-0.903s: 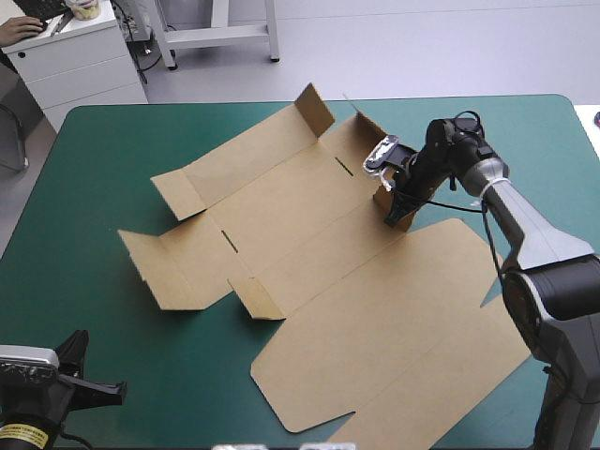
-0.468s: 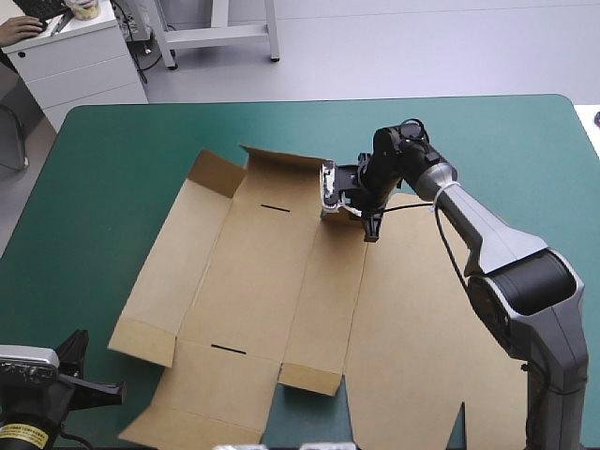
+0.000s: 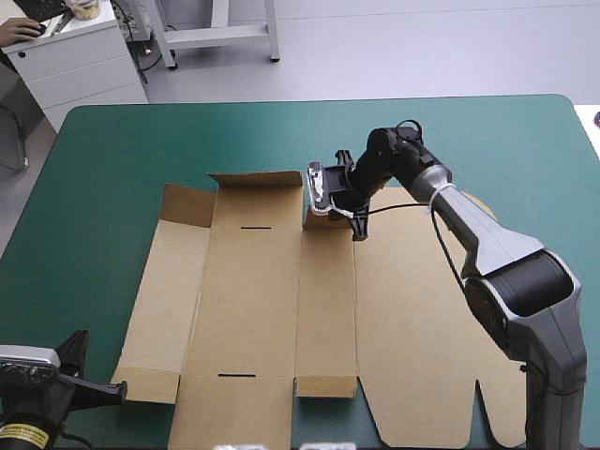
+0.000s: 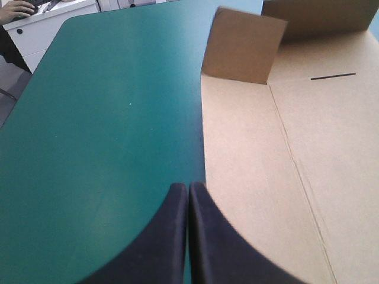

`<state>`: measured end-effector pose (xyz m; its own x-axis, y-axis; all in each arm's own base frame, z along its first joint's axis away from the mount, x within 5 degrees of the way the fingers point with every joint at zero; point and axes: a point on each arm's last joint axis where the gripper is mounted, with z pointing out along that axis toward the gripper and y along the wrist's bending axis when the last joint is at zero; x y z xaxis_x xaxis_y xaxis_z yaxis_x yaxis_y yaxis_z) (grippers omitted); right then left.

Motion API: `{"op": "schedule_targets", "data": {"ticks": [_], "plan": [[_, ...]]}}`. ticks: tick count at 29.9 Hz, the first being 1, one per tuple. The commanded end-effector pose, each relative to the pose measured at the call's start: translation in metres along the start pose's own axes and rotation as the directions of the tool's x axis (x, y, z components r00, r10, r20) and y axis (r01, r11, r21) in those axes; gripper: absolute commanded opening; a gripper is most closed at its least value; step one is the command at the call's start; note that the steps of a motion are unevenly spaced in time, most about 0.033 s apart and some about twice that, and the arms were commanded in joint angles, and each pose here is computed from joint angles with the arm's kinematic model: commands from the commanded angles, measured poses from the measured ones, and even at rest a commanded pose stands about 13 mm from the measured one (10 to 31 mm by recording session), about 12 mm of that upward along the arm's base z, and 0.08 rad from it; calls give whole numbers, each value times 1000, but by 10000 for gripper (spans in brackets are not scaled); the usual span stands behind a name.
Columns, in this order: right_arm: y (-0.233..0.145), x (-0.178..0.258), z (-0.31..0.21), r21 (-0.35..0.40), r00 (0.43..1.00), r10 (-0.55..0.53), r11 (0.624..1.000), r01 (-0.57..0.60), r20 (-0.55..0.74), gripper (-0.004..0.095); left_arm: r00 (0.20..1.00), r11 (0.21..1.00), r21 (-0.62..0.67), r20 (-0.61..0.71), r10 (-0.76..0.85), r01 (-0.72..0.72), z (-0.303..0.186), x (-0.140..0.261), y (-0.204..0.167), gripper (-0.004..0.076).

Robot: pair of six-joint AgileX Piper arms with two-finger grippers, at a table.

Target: Fold the box

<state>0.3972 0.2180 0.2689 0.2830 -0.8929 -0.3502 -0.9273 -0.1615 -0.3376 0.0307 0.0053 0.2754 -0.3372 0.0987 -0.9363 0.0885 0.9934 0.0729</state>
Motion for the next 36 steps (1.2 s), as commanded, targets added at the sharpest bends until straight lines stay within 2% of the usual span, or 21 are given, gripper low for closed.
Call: {"op": "schedule_targets", "data": {"ticks": [1, 3, 4, 6, 9, 11, 12, 14, 15, 17, 19, 21, 22, 24, 25, 26, 27, 29, 31, 33, 36], "plan": [[-8, -13, -36, 109, 999, 12, 994, -17, 44, 601, 997, 1000, 5, 79, -9, 9, -3, -13, 0, -10], [-9, -14, -39, 114, 998, 42, 992, -48, 53, 745, 997, 1000, 5, 79, -9, 9, -3, -13, 0, -10], [-9, -15, -43, 114, 996, 68, 991, -74, 58, 773, 997, 1000, 5, 79, -9, 9, -3, -13, 0, -10], [-9, -18, -51, 114, 978, 194, 973, -202, 80, 766, 997, 1000, 5, 79, -9, 9, -3, -13, 0, -10], [-12, -20, -64, 115, 877, 471, 870, -480, 100, 697, 997, 1000, 5, 79, -9, 8, -2, -13, 0, -10], [-12, -19, -76, 141, 829, 555, 817, -559, 71, 581, 997, 1000, 5, 79, -9, 8, -2, -13, 0, -10], [-13, -18, -81, 161, 817, 574, 803, -574, 55, 520, 997, 1000, 5, 79, -9, 8, -2, -13, 0, -10], [-13, -15, -91, 202, 787, 616, 768, -607, 24, 316, 997, 1000, 5, 80, -7, 7, -2, -13, 0, -10], [-13, -13, -95, 231, 763, 647, 739, -632, 17, 205, 997, 1000, 5, 80, -7, 7, -2, -13, 0, -10], [-15, -8, -101, 289, 706, 708, 672, -681, 19, -6, 997, 1000, 5, 80, -7, 7, -2, -13, 0, -10], [-17, 0, -108, 323, 599, 798, 552, -769, 61, 3, 997, 1000, 5, 80, -7, 7, -2, -13, 0, -10], [-18, 8, -116, 325, 484, 868, 429, -843, 109, 0, 997, 1000, 5, 81, -7, 7, -2, -13, 0, -10], [-18, 15, -120, 323, 403, 906, 347, -881, 127, 0, 997, 1000, 2, 82, -3, 3, -2, -13, 0, -10], [-16, 26, -129, 325, 324, 936, 267, -907, 135, 0, 997, 1000, 0, 80, -1, 1, -2, -13, 0, -9], [-14, 32, -135, 328, 290, 949, 237, -915, 122, 0, 997, 1000, 0, 80, -1, 1, -2, -13, 0, -3], [-12, 36, -140, 331, 272, 956, 222, -917, 112, 0, 997, 1000, 0, 80, -1, 1, -2, -13, 0, 14], [-10, 39, -144, 334, 263, 957, 212, -918, 118, 0, 997, 1000, 0, 80, -1, 1, -2, -13, 0, 41], [-1, 41, -158, 331, 249, 959, 193, -924, 135, 0, 997, 1000, 0, 80, -1, 1, -2, -13, 0, 153], [12, 42, -170, 344, 250, 955, 183, -921, 161, 0, 997, 1000, -1, 80, -2, 2, -2, -13, 0, 304], [28, 42, -182, 369, 242, 949, 154, -917, 204, 0, 997, 1000, -1, 80, -7, 7, -2, -13, 0, 495], [59, 46, -188, 388, 251, 940, 148, -910, 231, 0, 996, 999, -24, 82, -29, 31, -2, -13, 3, 671]]}}
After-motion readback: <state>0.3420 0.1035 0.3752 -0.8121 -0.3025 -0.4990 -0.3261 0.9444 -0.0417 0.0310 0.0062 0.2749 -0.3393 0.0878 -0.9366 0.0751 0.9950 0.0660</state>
